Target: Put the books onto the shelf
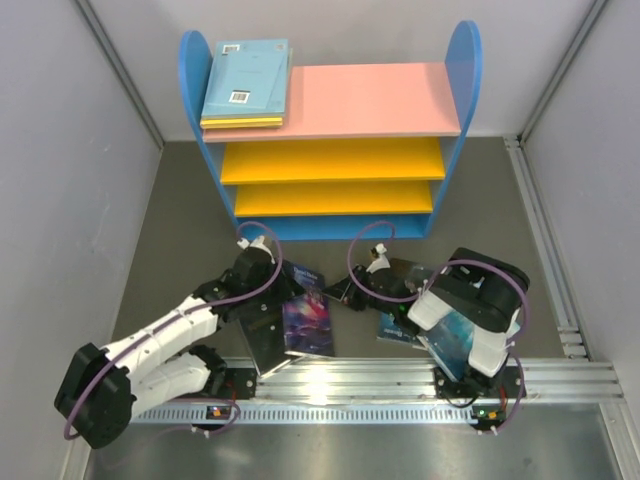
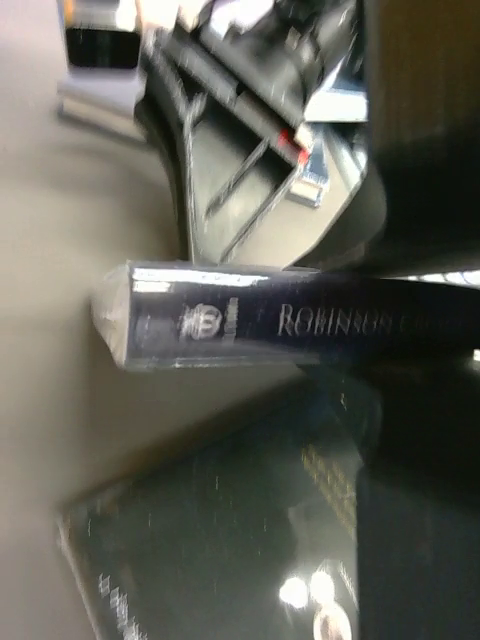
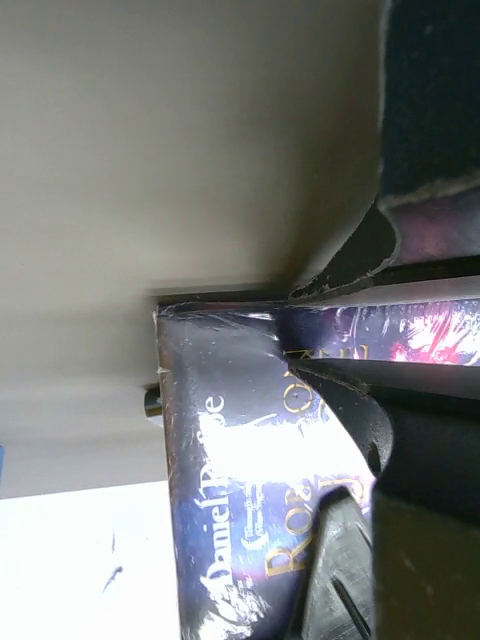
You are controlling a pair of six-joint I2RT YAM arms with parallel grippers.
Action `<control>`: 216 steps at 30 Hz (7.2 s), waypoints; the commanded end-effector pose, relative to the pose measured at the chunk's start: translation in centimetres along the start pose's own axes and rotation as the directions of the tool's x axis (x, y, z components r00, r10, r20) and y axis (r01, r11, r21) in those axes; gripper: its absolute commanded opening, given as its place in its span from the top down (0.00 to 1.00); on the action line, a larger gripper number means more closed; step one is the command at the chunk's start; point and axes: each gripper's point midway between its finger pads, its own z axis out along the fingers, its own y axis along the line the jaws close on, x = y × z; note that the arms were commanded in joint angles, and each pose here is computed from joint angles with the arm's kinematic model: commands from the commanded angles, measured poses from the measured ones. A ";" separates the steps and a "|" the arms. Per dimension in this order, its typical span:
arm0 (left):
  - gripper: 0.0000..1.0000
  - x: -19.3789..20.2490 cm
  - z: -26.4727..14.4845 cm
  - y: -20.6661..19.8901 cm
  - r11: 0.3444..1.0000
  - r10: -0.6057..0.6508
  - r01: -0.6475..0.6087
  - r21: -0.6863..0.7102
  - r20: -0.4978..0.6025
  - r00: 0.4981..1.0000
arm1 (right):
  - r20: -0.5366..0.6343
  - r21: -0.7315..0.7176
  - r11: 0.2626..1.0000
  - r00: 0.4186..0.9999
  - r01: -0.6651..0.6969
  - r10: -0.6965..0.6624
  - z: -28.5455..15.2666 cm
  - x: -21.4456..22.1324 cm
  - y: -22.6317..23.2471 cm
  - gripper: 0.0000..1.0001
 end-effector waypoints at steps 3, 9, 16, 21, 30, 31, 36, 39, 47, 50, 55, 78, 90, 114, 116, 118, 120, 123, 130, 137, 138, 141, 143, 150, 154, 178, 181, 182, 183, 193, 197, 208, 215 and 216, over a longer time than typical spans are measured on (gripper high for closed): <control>0.95 -5.2 -1.9 -9.3 0.943 -0.019 -0.048 0.330 0.195 0.981 | -0.567 0.025 0.998 0.823 0.052 -0.028 -5.2 14.1 -2.0 1.00; 1.00 -5.2 -4.0 -9.9 0.934 -0.009 -0.064 0.351 0.202 0.979 | -0.527 0.058 0.990 0.846 0.128 -0.079 -6.5 12.8 -2.2 0.37; 1.00 -6.9 -8.5 -11.1 0.919 -0.019 -0.099 0.381 0.296 0.955 | -0.398 0.178 0.925 0.884 0.335 -0.244 -9.6 8.0 -1.2 0.03; 1.00 -8.1 -12.1 -13.5 0.884 -0.054 -0.110 0.454 0.335 0.941 | -0.257 0.134 0.947 0.933 0.292 -0.251 -12.9 5.0 2.4 0.00; 1.00 -9.6 -17.2 -16.6 0.805 -0.159 -0.095 0.586 0.367 0.917 | -0.090 -0.215 0.973 0.990 0.088 -0.110 -16.8 3.4 8.1 0.00; 1.00 -9.5 -17.4 -16.7 0.797 -0.164 -0.092 0.596 0.362 0.918 | -0.082 -0.251 0.965 0.992 0.074 -0.097 -17.2 3.3 8.6 0.00; 1.00 -9.0 -17.9 -17.1 0.761 -0.203 -0.058 0.647 0.321 0.925 | -0.028 -0.438 0.898 0.999 0.029 -0.046 -19.3 2.1 12.4 0.00; 1.00 -8.8 -18.1 -17.0 0.747 -0.218 -0.044 0.663 0.308 0.926 | -0.024 -0.486 0.874 0.999 0.019 -0.035 -19.6 1.9 13.6 0.00; 1.00 -8.6 -18.5 -17.4 0.711 -0.239 -0.032 0.702 0.284 0.928 | -0.046 -0.563 0.826 0.999 -0.006 -0.024 -18.9 2.2 16.1 0.00; 1.00 -8.5 -18.7 -17.6 0.702 -0.242 -0.030 0.711 0.277 0.930 | -0.066 -0.596 0.803 0.998 -0.026 -0.017 -18.8 2.4 17.2 0.05; 1.00 -8.3 -18.5 -17.3 0.703 -0.241 -0.029 0.711 0.277 0.930 | -0.072 -0.641 0.767 0.997 -0.038 -0.011 -19.3 2.3 18.6 0.24; 1.00 -7.1 -15.7 -15.2 0.714 -0.253 0.007 0.701 0.249 0.935 | -0.007 -0.716 0.698 1.000 0.003 -0.011 -21.5 0.7 22.2 1.00; 0.14 -6.8 -13.6 -12.8 0.826 -0.136 -0.074 0.559 0.324 0.936 | 0.342 -0.488 0.839 0.937 0.241 -0.070 -26.2 -6.5 22.6 1.00; 0.01 -1.4 -3.7 -2.4 0.907 -0.038 -0.096 0.409 0.306 0.951 | 0.643 -0.229 0.844 0.727 0.485 -0.243 -37.3 -16.3 33.2 1.00; 0.02 -1.1 -2.8 -1.8 0.909 -0.027 -0.106 0.403 0.311 0.950 | 0.684 -0.198 0.821 0.675 0.535 -0.276 -39.1 -17.5 35.4 1.00; 0.02 -1.0 -2.1 -1.0 0.914 -0.038 -0.095 0.394 0.317 0.948 | 0.707 -0.147 0.805 0.630 0.575 -0.321 -39.4 -18.6 37.6 1.00; 0.02 -0.8 -2.0 -1.3 0.913 -0.024 -0.102 0.396 0.300 0.954 | 0.688 -0.084 0.791 0.609 0.606 -0.394 -37.5 -18.7 38.8 1.00; 0.02 -0.5 -1.5 -1.0 0.924 -0.003 -0.105 0.368 0.283 0.959 | 0.657 -0.035 0.744 0.576 0.667 -0.486 -35.7 -18.7 41.1 1.00; 0.02 -0.2 -1.4 -1.1 0.918 0.011 -0.118 0.379 0.272 0.962 | 0.491 0.068 0.676 0.565 0.734 -0.663 -29.6 -21.0 40.4 1.00; 0.02 -0.1 -1.5 -1.1 0.911 0.012 -0.125 0.393 0.278 0.961 | 0.568 -0.312 0.704 0.719 0.638 -0.401 -31.9 -27.1 40.1 1.00; 0.02 -0.1 -1.5 -1.1 0.911 0.012 -0.125 0.393 0.278 0.961 | 0.499 -0.412 0.716 0.797 0.563 -0.339 -31.7 -26.7 40.1 1.00; 0.02 0.0 -1.4 -1.2 0.910 0.016 -0.127 0.395 0.273 0.962 | 0.488 -0.480 0.706 0.827 0.520 -0.278 -31.5 -28.3 39.6 1.00; 0.02 0.0 -1.4 -1.1 0.910 0.016 -0.127 0.395 0.273 0.962 | 0.485 -0.478 0.722 0.836 0.500 -0.257 -31.2 -29.2 39.1 1.00; 0.02 0.0 -1.4 -1.1 0.908 0.014 -0.127 0.398 0.275 0.961 | 0.508 -0.451 0.819 0.856 0.355 -0.092 -30.0 -31.1 36.2 1.00; 0.02 0.0 -1.4 -1.2 0.907 0.014 -0.128 0.402 0.274 0.962 | 0.595 -0.340 0.899 0.803 0.276 -0.022 -30.4 -31.8 33.0 1.00; 0.02 0.2 -1.7 -1.1 0.901 0.015 -0.134 0.412 0.279 0.960 | 0.730 -0.322 0.946 0.628 -0.033 0.270 -27.3 -36.6 29.4 1.00; 0.02 0.3 -1.8 -1.0 0.901 0.016 -0.136 0.413 0.280 0.960 | 0.723 -0.322 0.946 0.638 -0.029 0.266 -26.7 -37.2 29.9 0.91; 0.02 0.3 -1.8 -1.0 0.902 0.016 -0.135 0.410 0.281 0.959 | 0.718 -0.321 0.946 0.643 -0.033 0.266 -26.4 -37.3 29.8 0.80; 0.02 0.2 -1.8 -0.9 0.902 0.015 -0.134 0.410 0.282 0.959 | 0.718 -0.319 0.947 0.644 -0.036 0.266 -26.3 -37.3 29.7 0.67; 0.02 0.2 -1.9 -0.7 0.906 0.015 -0.135 0.402 0.288 0.957 | 0.717 -0.301 0.952 0.644 -0.058 0.266 -27.4 -34.8 26.9 0.12; 0.02 0.2 -1.8 -0.7 0.908 0.014 -0.132 0.398 0.286 0.958 | 0.704 -0.284 0.958 0.669 -0.045 0.240 -28.0 -32.9 26.3 0.07; 0.02 0.2 -1.7 -0.6 0.911 0.012 -0.126 0.391 0.282 0.959 | 0.654 -0.265 0.962 0.721 -0.066 0.230 -26.6 -30.5 23.2 0.10; 0.02 0.2 -1.6 -0.6 0.913 0.011 -0.124 0.389 0.279 0.960 | 0.677 -0.290 0.957 0.709 0.011 0.197 -28.5 -29.8 25.0 0.38; 0.02 0.2 -1.5 -0.6 0.914 0.011 -0.123 0.388 0.279 0.960 | 0.680 -0.290 0.957 0.707 0.019 0.192 -28.7 -29.8 25.2 0.45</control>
